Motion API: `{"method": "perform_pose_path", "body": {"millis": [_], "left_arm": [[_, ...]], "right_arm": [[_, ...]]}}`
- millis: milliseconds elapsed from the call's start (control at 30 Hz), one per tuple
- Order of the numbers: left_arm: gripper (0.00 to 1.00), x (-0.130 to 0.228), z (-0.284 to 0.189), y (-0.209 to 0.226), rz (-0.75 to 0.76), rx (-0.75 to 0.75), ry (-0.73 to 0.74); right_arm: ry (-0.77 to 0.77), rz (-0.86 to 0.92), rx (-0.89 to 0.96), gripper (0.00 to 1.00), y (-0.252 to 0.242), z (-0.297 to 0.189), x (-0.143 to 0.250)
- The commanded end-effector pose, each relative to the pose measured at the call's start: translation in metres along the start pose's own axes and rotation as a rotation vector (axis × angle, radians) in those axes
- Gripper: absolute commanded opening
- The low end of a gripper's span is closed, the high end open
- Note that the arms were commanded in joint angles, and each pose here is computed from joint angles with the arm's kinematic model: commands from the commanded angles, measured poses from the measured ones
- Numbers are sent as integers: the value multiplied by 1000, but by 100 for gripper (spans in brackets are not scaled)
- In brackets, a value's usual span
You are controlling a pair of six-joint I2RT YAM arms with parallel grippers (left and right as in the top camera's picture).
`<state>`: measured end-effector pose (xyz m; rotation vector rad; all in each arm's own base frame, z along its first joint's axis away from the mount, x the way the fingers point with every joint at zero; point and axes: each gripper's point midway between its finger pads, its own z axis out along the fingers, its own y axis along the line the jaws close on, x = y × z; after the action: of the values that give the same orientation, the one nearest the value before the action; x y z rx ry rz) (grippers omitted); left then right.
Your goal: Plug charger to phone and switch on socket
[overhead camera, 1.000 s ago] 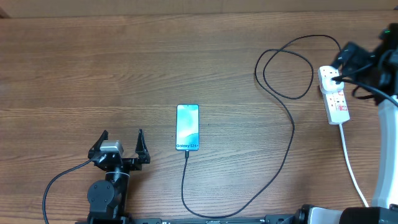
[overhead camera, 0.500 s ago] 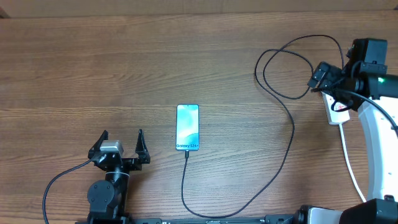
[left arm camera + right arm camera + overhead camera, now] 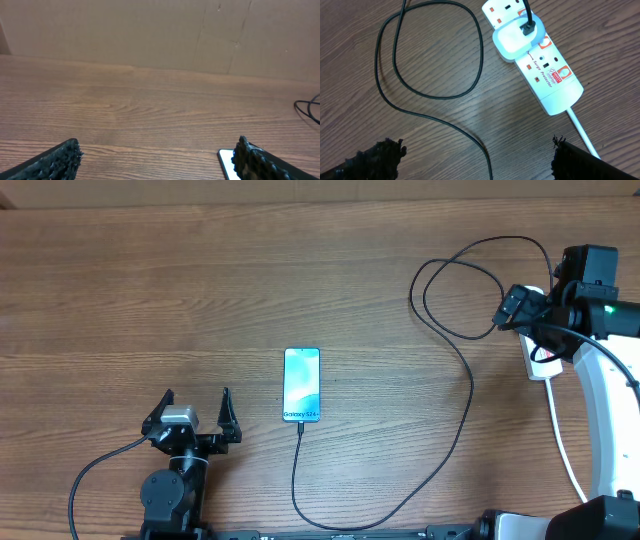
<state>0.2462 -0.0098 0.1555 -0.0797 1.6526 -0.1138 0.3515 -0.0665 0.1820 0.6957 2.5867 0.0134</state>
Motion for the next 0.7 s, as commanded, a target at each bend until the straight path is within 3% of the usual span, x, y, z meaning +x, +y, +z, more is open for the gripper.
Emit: {"method": "perform_pose_path", "body": {"millis": [0, 667], "left_arm": [[100, -2, 0, 4, 17, -19, -11], [100, -2, 0, 4, 17, -19, -11]], "right_arm": [[8, 0, 1, 100, 1, 3, 2], [54, -1, 18, 100, -1, 19, 7]]}}
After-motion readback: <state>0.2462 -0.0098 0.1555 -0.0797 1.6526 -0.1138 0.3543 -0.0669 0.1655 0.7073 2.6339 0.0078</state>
